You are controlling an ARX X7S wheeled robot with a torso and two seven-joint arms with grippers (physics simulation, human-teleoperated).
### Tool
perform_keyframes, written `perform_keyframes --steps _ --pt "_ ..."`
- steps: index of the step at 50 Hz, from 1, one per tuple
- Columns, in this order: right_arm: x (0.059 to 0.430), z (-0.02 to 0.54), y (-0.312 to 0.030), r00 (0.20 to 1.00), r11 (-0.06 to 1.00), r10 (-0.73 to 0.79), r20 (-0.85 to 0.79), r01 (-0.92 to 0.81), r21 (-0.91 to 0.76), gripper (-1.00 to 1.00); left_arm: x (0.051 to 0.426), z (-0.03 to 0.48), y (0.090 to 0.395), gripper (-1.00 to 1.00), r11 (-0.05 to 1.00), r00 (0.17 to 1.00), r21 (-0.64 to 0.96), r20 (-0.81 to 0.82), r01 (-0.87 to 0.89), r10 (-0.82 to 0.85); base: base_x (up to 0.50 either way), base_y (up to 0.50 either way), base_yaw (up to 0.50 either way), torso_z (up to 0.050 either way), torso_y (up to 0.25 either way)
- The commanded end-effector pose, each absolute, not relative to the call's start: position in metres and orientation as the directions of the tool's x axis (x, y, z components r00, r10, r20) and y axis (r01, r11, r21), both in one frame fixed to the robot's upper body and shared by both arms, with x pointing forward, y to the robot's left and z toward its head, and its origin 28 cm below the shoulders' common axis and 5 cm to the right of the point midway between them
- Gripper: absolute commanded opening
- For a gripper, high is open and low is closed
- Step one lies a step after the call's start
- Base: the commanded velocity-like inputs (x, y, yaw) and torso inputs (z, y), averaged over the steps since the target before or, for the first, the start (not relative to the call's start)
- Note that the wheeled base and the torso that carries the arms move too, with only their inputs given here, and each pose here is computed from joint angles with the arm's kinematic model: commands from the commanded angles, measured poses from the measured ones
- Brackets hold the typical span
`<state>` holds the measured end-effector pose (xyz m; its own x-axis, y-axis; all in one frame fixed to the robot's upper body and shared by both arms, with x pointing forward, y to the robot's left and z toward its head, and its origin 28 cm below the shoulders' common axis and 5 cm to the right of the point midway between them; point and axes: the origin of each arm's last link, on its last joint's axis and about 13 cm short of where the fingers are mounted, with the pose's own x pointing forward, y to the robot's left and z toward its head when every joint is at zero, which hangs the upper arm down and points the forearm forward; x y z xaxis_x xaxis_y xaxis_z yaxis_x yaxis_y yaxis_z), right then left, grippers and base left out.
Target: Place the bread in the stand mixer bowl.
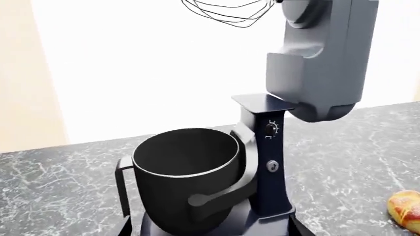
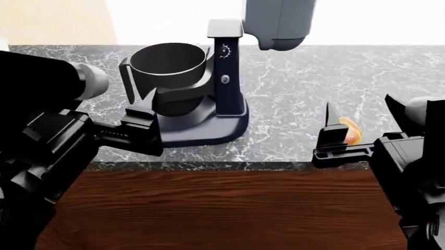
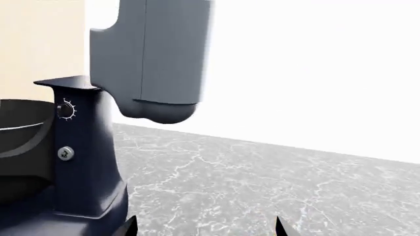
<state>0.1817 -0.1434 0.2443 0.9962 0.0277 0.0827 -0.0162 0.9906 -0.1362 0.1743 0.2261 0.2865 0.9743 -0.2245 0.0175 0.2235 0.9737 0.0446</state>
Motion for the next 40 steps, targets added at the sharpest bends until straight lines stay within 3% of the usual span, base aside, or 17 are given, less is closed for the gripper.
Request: perform_keyframes --steps 1,17,25,27,28,34,40 --pt "0.155 0.264 -0.149 1.000 0.975 0.018 -0.016 -0.021 -0.222 1.00 0.141 0.315 0.238 1.00 0.974 0.982 0.137 -0.073 0.181 -0.172 0.50 0.00 0.00 0.000 0.000" --pt "0.156 0.263 -0.150 1.000 0.977 -0.016 -0.004 0.014 -0.211 1.00 0.140 0.316 0.239 1.00 0.974 0.983 0.138 -0.067 0.178 -0.170 0.48 0.00 0.00 0.000 0.000" --pt "0.158 0.258 -0.160 0.991 0.973 -0.113 -0.076 0.095 -0.211 1.00 0.140 0.316 0.240 1.00 0.975 0.984 0.134 -0.065 0.175 -0.167 0.00 0.00 0.00 0.000 0.000" --pt "0.155 0.253 -0.166 0.993 0.972 -0.065 -0.103 0.040 -0.231 1.00 0.140 0.316 0.241 1.00 0.976 0.984 0.132 -0.066 0.173 -0.166 0.00 0.00 0.00 0.000 0.000" --pt "0.153 0.251 -0.169 0.987 0.968 -0.131 -0.091 0.108 -0.228 1.00 0.140 0.316 0.240 1.00 0.976 0.984 0.133 -0.066 0.173 -0.166 0.00 0.00 0.00 0.000 0.000" --pt "0.143 0.236 -0.179 0.950 0.983 -0.133 -0.281 0.090 -0.160 1.00 0.139 0.316 0.240 1.00 0.976 0.984 0.131 -0.065 0.174 -0.166 0.00 0.00 0.00 0.000 0.000" --pt "0.143 0.231 -0.179 0.941 0.984 -0.115 -0.318 0.063 -0.169 1.00 0.141 0.316 0.239 1.00 0.975 0.983 0.133 -0.064 0.177 -0.170 0.00 0.00 0.00 0.000 0.000"
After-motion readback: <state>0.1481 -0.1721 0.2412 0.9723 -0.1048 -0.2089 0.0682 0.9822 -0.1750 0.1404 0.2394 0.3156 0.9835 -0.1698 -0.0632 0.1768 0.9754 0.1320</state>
